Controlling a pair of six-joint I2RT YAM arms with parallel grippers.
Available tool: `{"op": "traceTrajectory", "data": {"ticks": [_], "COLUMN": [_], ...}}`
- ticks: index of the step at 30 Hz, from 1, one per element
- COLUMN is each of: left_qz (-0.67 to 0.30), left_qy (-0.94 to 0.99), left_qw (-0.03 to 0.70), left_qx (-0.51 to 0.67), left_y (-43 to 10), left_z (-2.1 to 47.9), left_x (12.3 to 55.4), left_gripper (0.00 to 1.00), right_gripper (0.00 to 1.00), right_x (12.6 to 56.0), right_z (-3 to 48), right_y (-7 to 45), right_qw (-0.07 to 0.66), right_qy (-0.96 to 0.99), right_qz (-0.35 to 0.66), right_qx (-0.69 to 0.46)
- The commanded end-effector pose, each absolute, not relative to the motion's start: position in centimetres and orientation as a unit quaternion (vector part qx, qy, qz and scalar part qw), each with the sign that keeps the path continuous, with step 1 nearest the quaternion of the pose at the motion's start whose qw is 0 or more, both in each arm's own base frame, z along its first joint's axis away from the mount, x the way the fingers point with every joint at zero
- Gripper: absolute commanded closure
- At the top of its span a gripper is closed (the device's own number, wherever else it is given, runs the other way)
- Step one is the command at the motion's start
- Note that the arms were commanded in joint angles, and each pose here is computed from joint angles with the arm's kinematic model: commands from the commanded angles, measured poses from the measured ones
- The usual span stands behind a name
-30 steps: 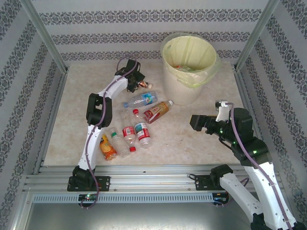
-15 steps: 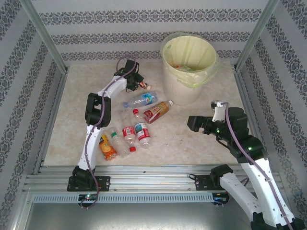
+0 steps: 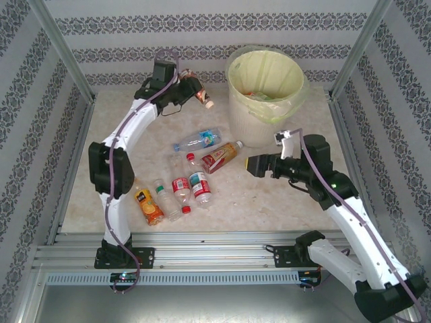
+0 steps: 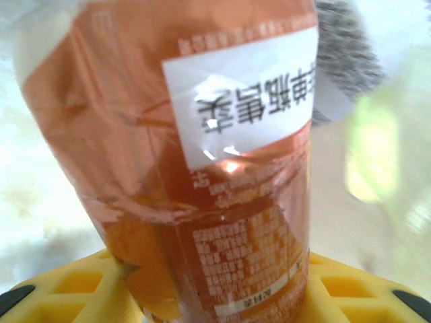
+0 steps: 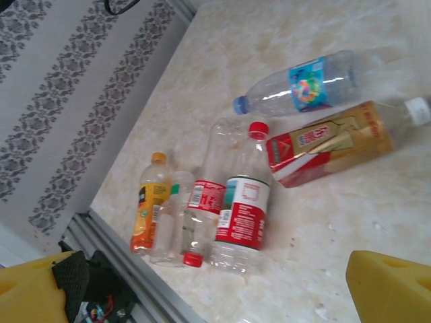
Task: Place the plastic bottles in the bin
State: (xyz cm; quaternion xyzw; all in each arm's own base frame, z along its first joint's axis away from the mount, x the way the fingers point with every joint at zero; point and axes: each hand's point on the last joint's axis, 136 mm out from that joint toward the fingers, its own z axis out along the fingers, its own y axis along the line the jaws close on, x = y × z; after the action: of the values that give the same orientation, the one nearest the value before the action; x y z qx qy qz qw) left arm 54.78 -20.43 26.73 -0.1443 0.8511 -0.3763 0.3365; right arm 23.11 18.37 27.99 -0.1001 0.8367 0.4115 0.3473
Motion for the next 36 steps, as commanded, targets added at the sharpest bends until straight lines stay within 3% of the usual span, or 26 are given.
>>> {"op": "traceTrajectory", "data": {"ticks": [1,11,20,29,36], "left_qz": [-0.428,-0.55,-0.598,-0.62,-0.619], "left_qy": [0.84,0.763,0.721,0.713,0.714], "left_qw": [0.328,0.336,0.334,0.31,0.309], "left_qx": [-0.064,0.06,0.108,0.108,0.106], "left_y": [-22.1,-25.4,-26.9,-28.2,-28.2], "left_z": [28.1,31.9,34.6,33.8,33.6], "left_x": [51.9,42.7,39.0,38.0,38.0], "left_gripper": [0.5,0.49,0.5,0.5,0.5], "right_gripper": [0.02,0.05,0.12,0.26,0.51], "right_x": [23.7,27.3,30.5,32.7,33.1], "right_z": [31.5,32.3,30.9,31.0,30.9], "right_y": [20.4,25.1,28.4,29.3,29.3], "right_qw": [0.362,0.324,0.297,0.301,0.299], "right_qy": [0.805,0.788,0.797,0.801,0.806], "right_qz": [0.453,0.513,0.518,0.511,0.502], "right_qx": [-0.127,-0.1,-0.09,-0.089,-0.095]}}
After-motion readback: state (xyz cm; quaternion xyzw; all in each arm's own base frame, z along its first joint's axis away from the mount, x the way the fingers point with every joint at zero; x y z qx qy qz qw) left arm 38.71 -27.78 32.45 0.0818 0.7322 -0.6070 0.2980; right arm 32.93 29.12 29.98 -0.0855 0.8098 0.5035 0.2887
